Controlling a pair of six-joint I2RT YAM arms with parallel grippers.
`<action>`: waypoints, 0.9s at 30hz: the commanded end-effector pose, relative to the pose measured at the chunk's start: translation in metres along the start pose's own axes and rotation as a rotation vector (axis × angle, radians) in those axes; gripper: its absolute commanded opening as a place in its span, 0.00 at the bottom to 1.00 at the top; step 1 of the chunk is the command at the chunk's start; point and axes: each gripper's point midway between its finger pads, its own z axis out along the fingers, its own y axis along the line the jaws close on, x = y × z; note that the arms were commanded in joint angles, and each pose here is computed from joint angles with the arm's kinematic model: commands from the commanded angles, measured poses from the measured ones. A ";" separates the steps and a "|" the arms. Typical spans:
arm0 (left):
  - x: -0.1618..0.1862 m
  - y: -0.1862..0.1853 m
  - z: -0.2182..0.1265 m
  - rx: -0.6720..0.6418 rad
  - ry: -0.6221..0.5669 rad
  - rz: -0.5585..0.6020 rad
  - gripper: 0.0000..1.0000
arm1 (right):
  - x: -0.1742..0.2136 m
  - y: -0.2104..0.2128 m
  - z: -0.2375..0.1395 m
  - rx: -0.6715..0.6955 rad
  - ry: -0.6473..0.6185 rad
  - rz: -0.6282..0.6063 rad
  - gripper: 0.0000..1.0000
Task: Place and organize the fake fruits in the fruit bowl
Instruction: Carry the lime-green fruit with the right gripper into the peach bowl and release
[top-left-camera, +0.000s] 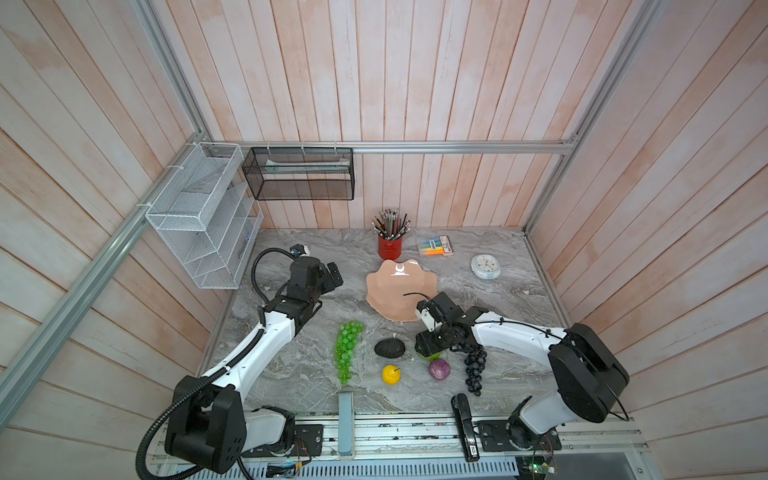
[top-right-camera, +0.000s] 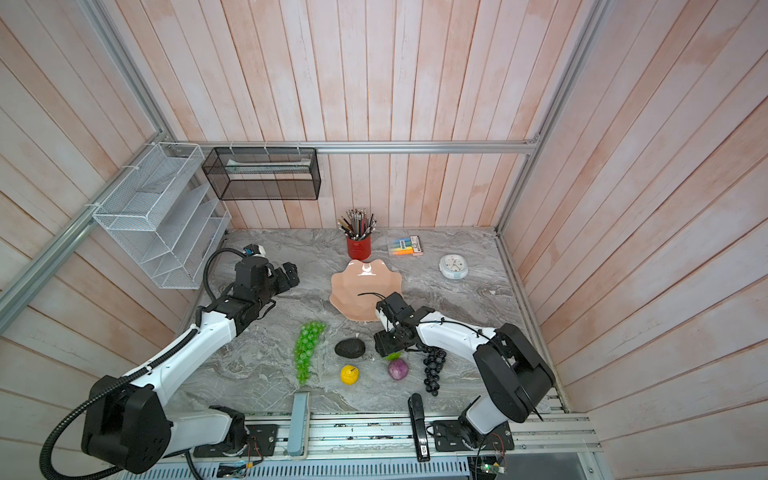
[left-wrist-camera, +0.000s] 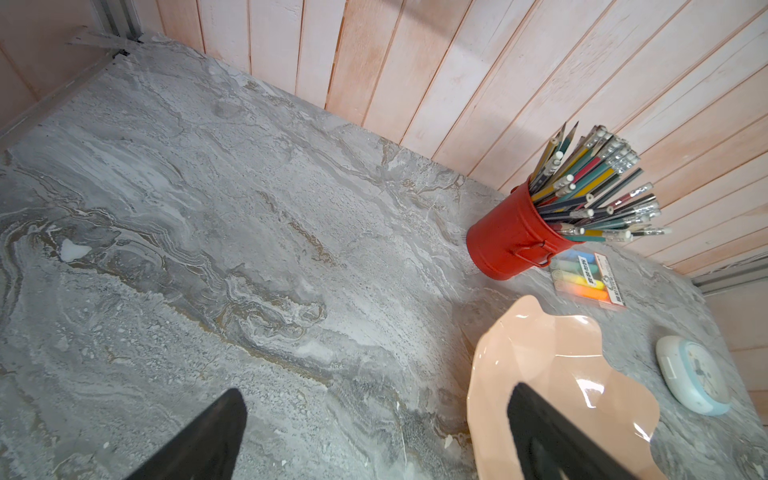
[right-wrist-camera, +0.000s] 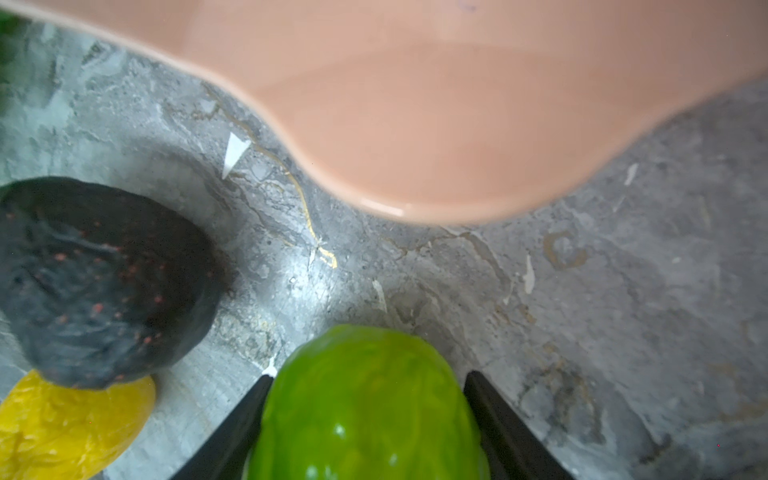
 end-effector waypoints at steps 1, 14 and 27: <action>-0.006 -0.002 0.001 0.004 -0.007 -0.016 1.00 | 0.015 -0.006 -0.003 0.025 0.030 -0.006 0.54; -0.002 0.005 -0.006 -0.013 -0.015 -0.027 1.00 | -0.069 -0.013 -0.100 0.010 -0.244 0.059 0.46; 0.002 0.014 -0.032 -0.056 0.041 -0.019 1.00 | -0.207 -0.025 -0.053 -0.057 -0.296 -0.028 0.46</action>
